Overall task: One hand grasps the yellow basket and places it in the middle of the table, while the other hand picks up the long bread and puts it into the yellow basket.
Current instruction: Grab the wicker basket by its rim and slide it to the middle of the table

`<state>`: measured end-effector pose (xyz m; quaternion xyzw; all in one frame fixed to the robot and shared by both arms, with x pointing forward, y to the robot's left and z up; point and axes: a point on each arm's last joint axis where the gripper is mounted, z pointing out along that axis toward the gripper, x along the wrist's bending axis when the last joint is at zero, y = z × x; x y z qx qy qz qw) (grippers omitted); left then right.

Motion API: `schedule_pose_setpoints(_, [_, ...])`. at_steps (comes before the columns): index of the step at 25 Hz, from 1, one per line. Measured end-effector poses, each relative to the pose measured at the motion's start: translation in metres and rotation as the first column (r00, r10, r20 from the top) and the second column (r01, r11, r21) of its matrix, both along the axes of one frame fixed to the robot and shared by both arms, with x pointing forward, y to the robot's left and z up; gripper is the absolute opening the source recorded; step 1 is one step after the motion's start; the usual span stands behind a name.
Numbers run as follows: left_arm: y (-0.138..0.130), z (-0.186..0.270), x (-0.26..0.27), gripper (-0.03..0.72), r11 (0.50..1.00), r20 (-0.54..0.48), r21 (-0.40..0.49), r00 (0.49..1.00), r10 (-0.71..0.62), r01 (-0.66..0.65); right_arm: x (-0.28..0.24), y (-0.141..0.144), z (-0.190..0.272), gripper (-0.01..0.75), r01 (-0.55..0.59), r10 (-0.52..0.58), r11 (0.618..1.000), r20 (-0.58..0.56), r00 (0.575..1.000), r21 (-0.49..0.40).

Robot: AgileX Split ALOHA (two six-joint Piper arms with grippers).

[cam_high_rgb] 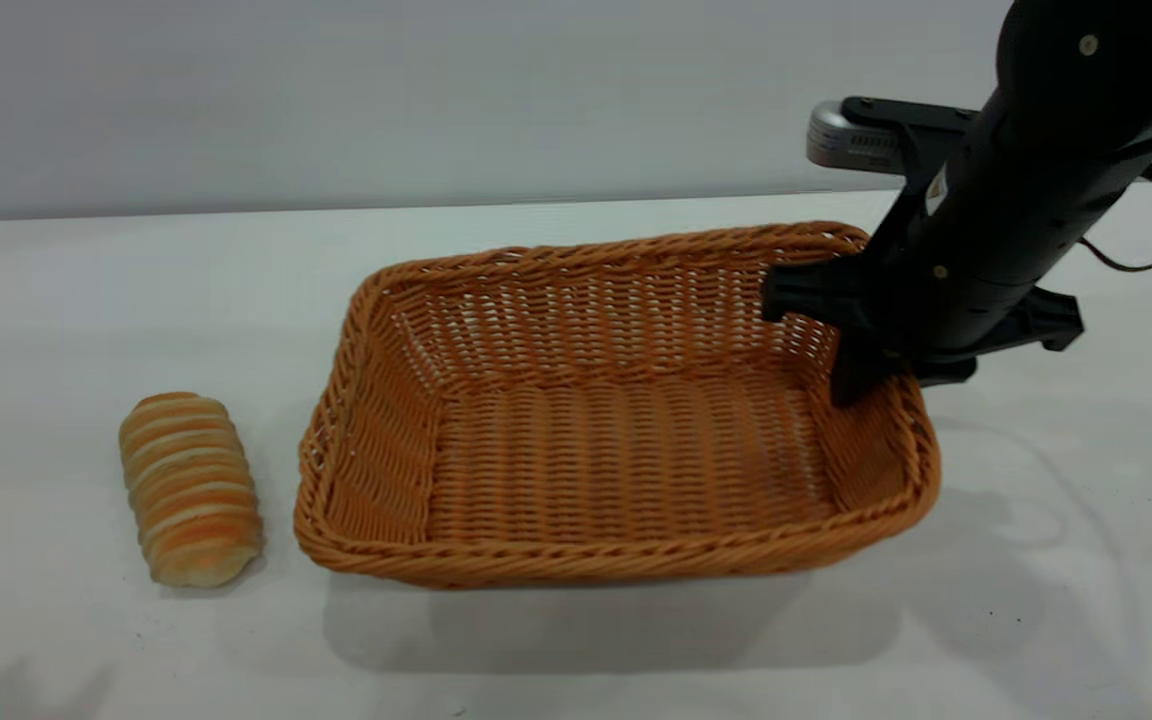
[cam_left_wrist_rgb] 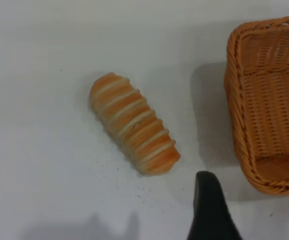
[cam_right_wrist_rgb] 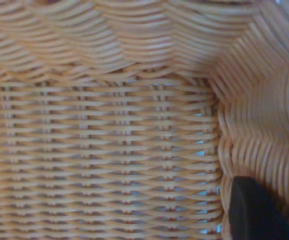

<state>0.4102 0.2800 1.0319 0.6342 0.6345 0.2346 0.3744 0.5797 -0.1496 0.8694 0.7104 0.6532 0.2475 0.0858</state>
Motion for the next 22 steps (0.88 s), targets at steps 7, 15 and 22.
schedule_pose_setpoints(7, [0.0,0.0,0.0,0.513,1.0,0.0,-0.003,1.0,0.001,-0.001,0.004,0.002,-0.001,0.292,0.001,-0.001,1.0,0.037,0.999,0.017])
schedule_pose_setpoints(15, [0.0,0.0,0.001,0.513,1.0,0.01,-0.002,1.0,0.006,-0.006,0.003,0.001,0.006,0.584,-0.164,0.17,0.982,0.067,0.983,-0.091])
schedule_pose_setpoints(22, [-0.002,-0.013,0.018,0.513,0.994,-0.054,-0.088,0.997,0.061,-0.066,-0.004,-0.007,0.053,0.618,-0.335,0.372,0.906,0.108,0.922,-0.261])
